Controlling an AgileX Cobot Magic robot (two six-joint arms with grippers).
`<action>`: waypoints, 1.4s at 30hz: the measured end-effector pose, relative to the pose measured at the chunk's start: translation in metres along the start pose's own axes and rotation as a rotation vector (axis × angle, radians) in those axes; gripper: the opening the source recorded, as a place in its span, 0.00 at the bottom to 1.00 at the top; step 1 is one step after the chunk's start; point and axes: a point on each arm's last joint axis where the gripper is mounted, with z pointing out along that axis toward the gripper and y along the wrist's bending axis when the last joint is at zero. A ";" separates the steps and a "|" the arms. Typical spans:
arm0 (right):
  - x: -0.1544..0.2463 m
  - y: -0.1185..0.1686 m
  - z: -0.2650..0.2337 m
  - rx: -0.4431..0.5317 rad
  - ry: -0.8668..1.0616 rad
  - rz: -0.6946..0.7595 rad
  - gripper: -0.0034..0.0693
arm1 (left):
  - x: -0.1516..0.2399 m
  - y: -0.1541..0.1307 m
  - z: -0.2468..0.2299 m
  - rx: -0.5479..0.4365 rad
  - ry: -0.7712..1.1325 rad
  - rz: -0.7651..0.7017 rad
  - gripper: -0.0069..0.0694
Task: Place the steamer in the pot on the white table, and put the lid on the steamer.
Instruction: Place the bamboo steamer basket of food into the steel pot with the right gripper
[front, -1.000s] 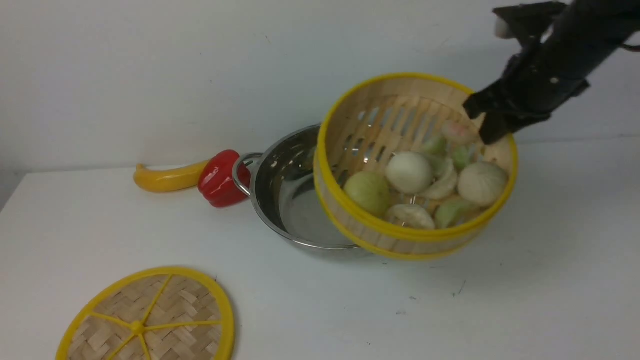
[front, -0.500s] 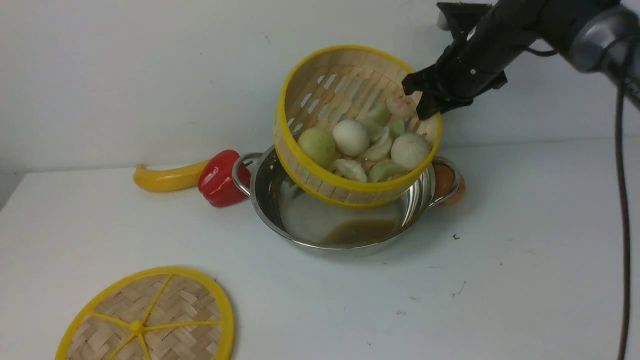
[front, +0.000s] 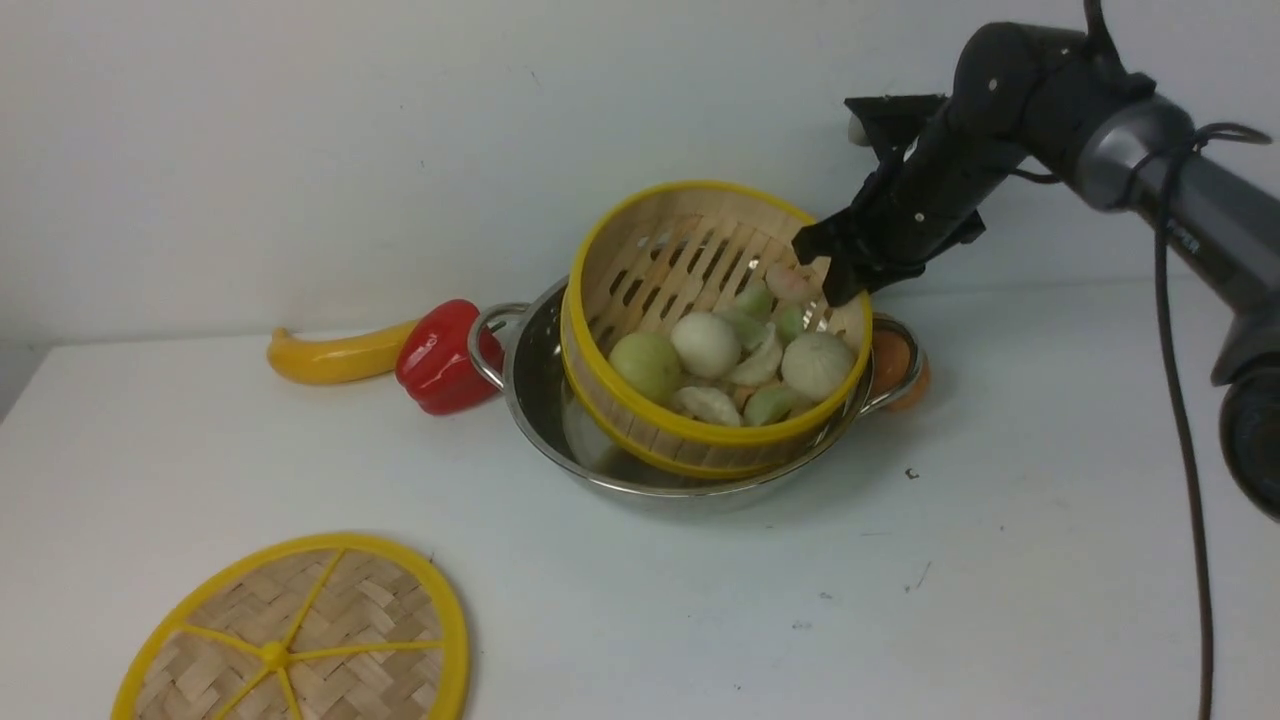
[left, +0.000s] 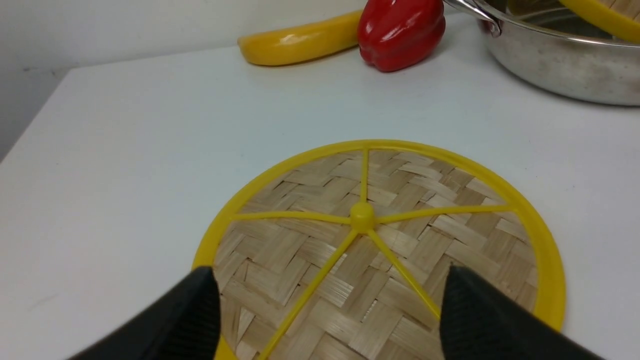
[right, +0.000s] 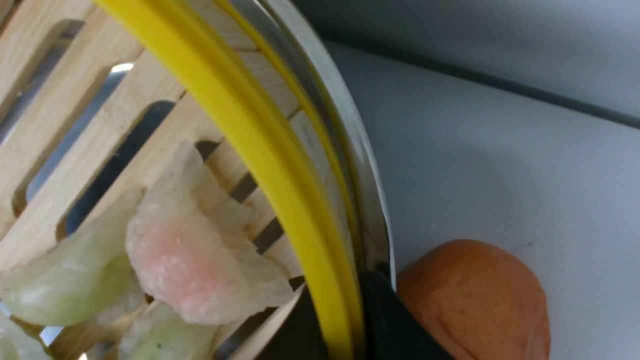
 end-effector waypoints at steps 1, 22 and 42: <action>0.000 0.000 0.001 0.000 0.001 -0.001 0.13 | 0.000 0.000 0.000 0.000 0.000 0.000 0.81; -0.003 0.012 0.003 -0.141 -0.040 -0.032 0.58 | 0.000 0.000 0.000 0.000 0.000 0.000 0.81; -0.035 0.029 -0.169 0.150 -0.388 -0.025 0.56 | 0.000 0.000 0.000 0.000 0.000 0.000 0.81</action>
